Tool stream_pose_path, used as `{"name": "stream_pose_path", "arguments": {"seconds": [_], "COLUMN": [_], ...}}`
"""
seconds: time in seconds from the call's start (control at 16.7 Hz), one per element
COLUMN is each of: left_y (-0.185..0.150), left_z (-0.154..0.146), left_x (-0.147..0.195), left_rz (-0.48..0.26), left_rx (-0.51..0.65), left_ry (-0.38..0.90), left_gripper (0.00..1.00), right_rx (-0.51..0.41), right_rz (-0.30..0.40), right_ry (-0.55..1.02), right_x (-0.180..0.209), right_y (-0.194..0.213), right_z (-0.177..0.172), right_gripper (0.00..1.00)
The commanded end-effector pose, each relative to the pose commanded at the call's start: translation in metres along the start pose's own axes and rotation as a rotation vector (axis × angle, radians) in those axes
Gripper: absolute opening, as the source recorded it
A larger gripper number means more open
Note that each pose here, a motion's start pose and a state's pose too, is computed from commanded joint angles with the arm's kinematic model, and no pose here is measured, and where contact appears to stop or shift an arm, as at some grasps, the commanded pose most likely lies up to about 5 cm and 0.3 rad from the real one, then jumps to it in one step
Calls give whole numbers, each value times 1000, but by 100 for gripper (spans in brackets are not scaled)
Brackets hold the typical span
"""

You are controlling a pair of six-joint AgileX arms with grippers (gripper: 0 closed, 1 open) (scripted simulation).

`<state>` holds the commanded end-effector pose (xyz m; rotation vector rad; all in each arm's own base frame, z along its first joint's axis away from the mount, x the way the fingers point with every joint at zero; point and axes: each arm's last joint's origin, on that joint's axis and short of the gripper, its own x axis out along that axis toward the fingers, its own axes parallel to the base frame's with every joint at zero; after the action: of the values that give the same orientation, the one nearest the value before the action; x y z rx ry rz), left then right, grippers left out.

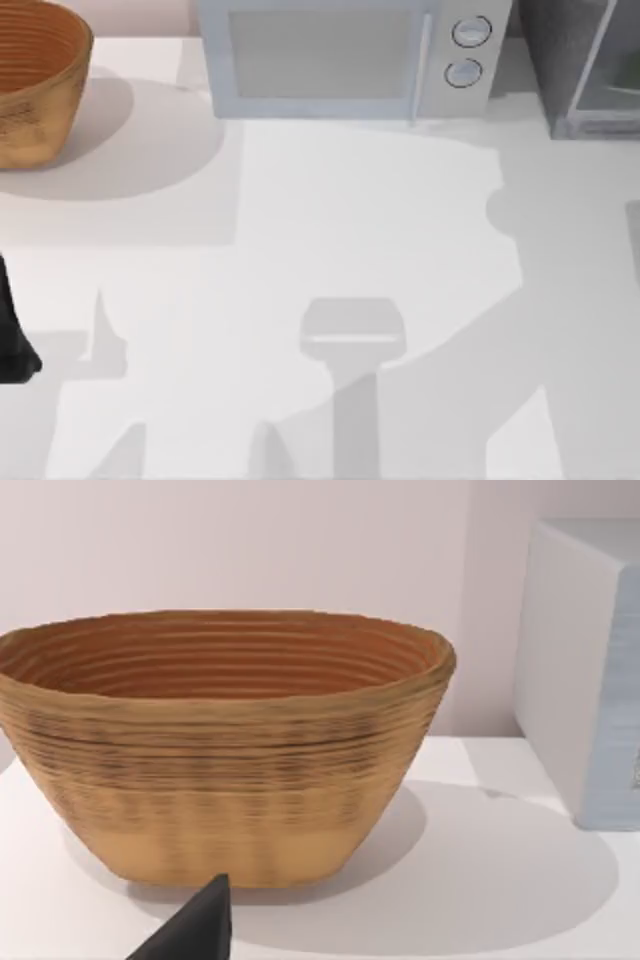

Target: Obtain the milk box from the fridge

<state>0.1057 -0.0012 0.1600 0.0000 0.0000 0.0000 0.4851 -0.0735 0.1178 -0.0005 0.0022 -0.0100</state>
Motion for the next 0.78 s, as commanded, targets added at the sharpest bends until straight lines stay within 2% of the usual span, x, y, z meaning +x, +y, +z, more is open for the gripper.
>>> {"name": "stream_pose_path", "arguments": {"seconds": [0.36,0.78], "left_y": [0,0], "left_z": [0,0], "left_x": [0,0], "left_rz": [0,0], "left_rx": [0,0], "left_ry": [0,0], "left_gripper": [100,100], "right_rx": [0,0], "right_rz": [0,0], "right_ry": [0,0], "right_x": [0,0], "right_y": [0,0], "right_z": [0,0], "right_gripper": [2,0]}}
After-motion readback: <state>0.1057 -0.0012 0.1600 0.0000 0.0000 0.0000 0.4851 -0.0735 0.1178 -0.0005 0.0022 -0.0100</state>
